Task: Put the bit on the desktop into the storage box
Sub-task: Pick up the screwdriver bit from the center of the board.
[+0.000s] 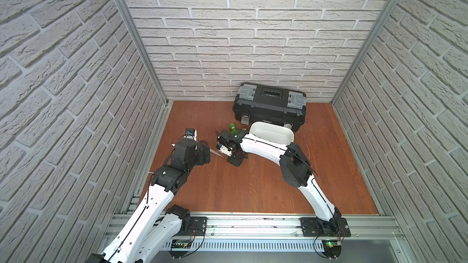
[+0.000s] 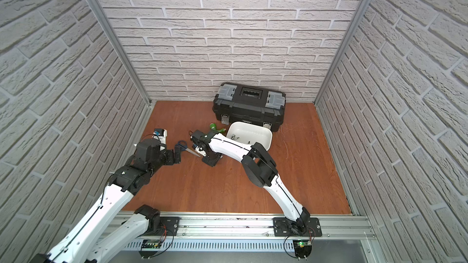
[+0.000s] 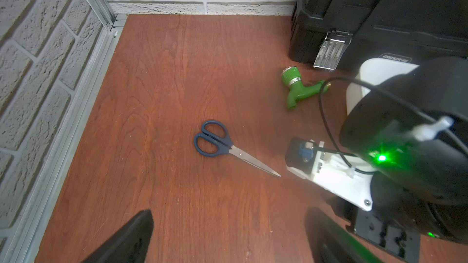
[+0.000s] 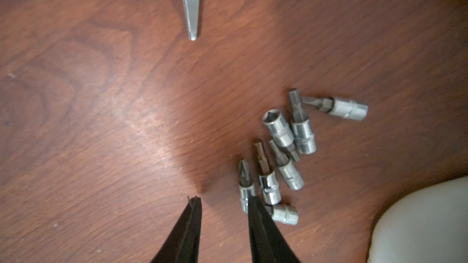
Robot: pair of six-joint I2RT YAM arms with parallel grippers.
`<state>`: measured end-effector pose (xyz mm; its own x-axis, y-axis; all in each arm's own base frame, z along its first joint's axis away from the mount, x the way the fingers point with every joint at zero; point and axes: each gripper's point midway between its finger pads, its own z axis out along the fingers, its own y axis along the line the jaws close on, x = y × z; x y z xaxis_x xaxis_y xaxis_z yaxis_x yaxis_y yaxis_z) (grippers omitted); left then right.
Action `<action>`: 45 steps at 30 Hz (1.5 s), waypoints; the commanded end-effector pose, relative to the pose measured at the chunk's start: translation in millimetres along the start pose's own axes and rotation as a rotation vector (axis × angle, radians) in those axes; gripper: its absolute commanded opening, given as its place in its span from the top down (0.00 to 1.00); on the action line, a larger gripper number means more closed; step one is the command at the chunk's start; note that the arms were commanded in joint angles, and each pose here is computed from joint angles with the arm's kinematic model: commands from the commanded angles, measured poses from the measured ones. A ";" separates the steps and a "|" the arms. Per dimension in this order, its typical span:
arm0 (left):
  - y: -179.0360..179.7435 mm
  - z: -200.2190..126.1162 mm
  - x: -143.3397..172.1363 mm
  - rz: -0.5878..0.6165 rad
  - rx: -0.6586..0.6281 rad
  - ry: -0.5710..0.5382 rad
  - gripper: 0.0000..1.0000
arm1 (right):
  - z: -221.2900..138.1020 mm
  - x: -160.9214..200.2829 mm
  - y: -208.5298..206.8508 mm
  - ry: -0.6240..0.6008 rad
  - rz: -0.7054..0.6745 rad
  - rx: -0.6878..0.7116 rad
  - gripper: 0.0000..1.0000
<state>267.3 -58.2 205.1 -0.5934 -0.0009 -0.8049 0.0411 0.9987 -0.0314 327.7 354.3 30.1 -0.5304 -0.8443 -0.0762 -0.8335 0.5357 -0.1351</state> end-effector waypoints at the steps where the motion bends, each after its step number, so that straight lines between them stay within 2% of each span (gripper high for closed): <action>1: 2.4 -0.2 -3.2 -0.006 -0.009 -0.012 0.02 | 0.0 0.4 1.6 0.012 -0.008 0.010 0.64; 15: 2.7 1.1 -2.0 -0.005 -0.012 -0.007 0.02 | 8.4 1.8 -6.9 0.029 -0.006 0.031 0.66; 31: 2.4 3.5 -1.2 -0.002 -0.014 0.000 0.02 | 18.1 3.8 -1.4 0.052 -0.011 -0.007 0.69; 36: 2.3 4.0 -1.7 -0.003 -0.015 0.000 0.02 | 18.2 4.5 1.8 0.054 -0.009 -0.023 0.80; 45: 2.6 4.3 -1.9 -0.003 -0.016 0.000 0.02 | 2.5 -1.9 4.5 0.008 0.002 -0.049 0.88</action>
<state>268.8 -58.5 200.7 -0.6064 0.0039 -0.7952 0.0396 0.9989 -0.0254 330.0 354.2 20.8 -0.5311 -0.8455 -0.0563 -0.8370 0.5338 -0.1201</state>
